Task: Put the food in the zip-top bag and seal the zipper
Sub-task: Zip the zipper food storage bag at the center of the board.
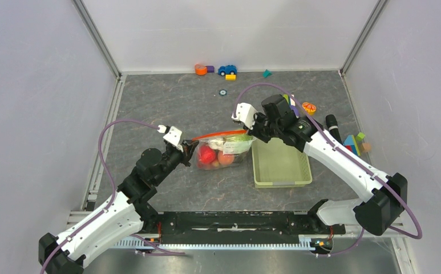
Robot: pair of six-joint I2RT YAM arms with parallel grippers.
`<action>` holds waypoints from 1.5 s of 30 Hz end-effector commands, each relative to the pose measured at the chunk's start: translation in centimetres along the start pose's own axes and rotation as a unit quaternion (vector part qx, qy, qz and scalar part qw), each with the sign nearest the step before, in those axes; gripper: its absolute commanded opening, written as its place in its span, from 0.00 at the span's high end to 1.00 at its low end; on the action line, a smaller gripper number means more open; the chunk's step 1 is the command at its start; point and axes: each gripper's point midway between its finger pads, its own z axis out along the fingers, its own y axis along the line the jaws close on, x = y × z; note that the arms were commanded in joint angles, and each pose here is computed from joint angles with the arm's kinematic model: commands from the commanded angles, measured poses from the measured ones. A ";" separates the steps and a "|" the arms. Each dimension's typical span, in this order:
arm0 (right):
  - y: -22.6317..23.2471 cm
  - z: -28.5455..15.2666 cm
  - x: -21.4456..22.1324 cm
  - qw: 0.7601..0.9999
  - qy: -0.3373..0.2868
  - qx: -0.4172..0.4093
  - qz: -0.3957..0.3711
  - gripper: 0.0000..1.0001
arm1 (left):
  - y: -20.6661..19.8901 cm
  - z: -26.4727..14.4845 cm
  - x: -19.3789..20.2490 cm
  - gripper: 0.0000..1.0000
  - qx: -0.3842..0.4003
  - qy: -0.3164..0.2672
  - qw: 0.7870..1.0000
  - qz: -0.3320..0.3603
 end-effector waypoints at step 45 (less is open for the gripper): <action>-4.5 -3.3 4.3 0.990 0.094 0.102 0.014 0.86 | 3.3 -0.5 -1.9 0.98 -0.086 -0.049 0.995 0.001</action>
